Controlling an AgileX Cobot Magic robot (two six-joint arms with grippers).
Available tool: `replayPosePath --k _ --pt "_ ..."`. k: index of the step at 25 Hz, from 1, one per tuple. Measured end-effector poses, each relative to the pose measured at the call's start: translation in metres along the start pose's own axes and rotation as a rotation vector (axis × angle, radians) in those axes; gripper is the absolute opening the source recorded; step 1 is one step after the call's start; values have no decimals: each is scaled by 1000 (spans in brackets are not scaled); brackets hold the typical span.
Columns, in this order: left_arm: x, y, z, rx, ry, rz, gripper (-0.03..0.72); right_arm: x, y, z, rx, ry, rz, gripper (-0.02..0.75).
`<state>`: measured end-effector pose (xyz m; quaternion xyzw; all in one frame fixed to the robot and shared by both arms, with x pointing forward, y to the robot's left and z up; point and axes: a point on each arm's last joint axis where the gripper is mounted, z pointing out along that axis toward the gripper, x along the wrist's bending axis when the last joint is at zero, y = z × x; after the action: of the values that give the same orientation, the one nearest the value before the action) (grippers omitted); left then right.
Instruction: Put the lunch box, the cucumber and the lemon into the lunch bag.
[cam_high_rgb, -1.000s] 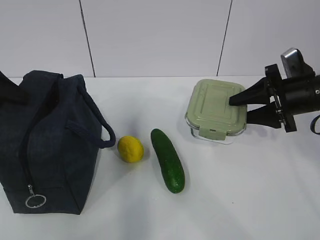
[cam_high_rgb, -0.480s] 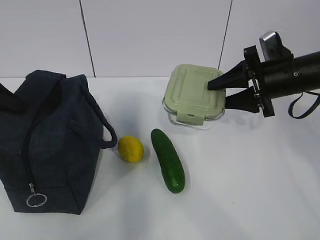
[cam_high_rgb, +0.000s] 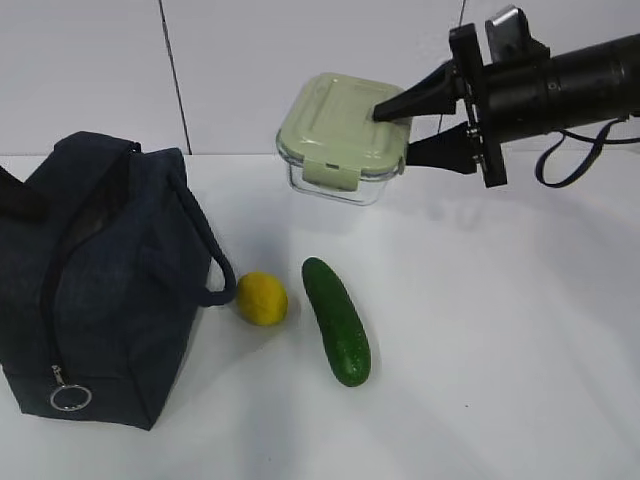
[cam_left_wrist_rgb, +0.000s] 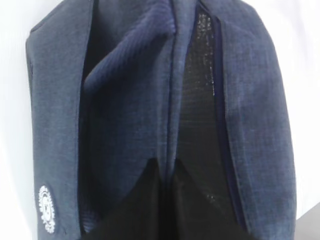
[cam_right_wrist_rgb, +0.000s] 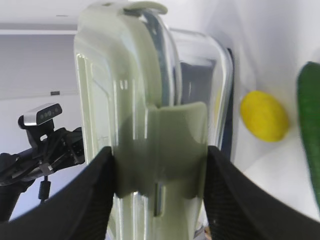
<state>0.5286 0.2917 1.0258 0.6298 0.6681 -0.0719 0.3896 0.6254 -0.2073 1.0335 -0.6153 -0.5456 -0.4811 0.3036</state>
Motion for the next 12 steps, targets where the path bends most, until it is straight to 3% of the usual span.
replayPosePath --k 4,12 --pt "-6 -1 -9 -24 10 6 -6 19 -4 15 42 24 -9 391" --pt "-4 -5 -11 12 57 -26 -6 32 -19 36 120 33 4 391"
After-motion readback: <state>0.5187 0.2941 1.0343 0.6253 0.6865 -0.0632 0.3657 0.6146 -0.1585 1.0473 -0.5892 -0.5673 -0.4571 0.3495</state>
